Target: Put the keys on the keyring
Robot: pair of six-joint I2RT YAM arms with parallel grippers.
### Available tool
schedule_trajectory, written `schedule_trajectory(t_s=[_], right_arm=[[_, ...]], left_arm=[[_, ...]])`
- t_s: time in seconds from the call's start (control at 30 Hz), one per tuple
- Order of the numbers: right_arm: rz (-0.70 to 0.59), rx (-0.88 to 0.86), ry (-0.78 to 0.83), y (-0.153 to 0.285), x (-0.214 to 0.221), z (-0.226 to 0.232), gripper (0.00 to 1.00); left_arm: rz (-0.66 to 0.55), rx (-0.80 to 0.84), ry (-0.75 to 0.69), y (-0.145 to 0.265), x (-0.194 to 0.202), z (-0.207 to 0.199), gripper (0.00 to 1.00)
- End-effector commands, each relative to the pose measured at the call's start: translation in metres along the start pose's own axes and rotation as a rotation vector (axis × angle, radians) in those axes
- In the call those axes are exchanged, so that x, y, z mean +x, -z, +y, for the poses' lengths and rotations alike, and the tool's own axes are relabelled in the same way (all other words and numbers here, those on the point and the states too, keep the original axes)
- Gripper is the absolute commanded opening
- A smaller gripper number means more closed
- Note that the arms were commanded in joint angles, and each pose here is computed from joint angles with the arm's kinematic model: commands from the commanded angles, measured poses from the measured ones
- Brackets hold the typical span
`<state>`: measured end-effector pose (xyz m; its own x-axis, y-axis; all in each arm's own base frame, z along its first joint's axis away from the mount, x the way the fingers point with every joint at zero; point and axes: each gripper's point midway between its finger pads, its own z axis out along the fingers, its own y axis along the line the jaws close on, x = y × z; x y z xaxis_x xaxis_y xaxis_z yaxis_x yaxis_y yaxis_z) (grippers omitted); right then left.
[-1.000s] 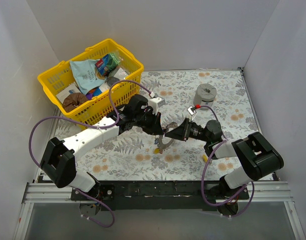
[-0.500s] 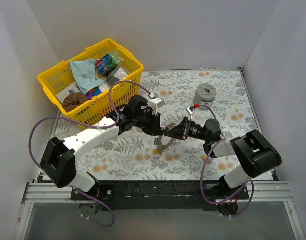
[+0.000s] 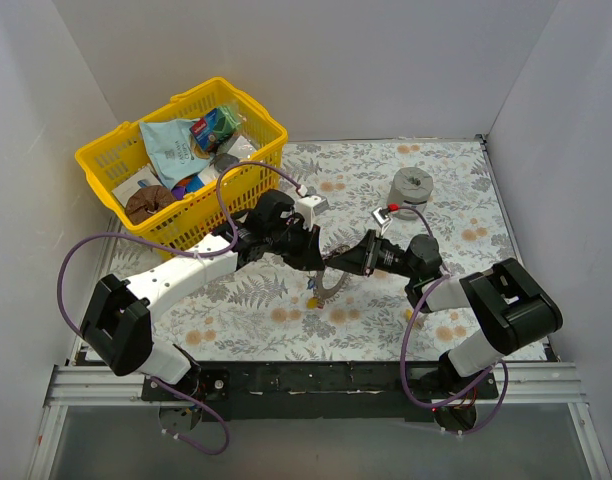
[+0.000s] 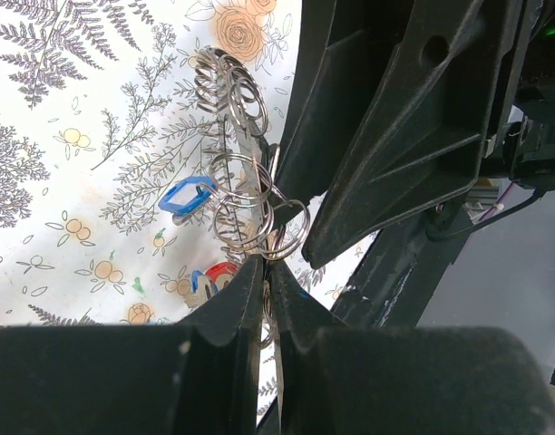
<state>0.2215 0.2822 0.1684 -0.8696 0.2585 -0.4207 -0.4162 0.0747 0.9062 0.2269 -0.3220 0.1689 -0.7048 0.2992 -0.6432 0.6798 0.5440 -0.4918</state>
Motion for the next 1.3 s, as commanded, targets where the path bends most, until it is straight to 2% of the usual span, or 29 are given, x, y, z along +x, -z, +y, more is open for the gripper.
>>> schedule_trajectory(t_s=[0.0,0.17,0.53,0.97,1.07,1.27], right_arm=[[-0.127,-0.209,0.289,-0.006,-0.037,0.058,0.40],[-0.112,-0.211,0.305,-0.009,-0.039,0.060,0.40],[0.016,-0.244,0.295,-0.010,-0.010,0.058,0.31],[0.070,-0.248,0.303,-0.013,0.000,0.057,0.31],[0.075,-0.244,0.303,-0.015,0.001,0.056,0.26],[0.094,-0.243,0.296,-0.015,0.005,0.054,0.06]], left_arm=[[-0.064,0.117,-0.062,0.017,-0.015,-0.031,0.00],[-0.061,0.141,-0.063,0.018,-0.016,-0.035,0.00],[-0.089,0.101,-0.066,0.019,-0.022,-0.030,0.00],[-0.109,0.102,-0.072,0.021,-0.027,-0.031,0.00],[-0.116,0.102,-0.075,0.022,-0.028,-0.033,0.00],[-0.128,0.100,-0.073,0.022,-0.030,-0.032,0.00]])
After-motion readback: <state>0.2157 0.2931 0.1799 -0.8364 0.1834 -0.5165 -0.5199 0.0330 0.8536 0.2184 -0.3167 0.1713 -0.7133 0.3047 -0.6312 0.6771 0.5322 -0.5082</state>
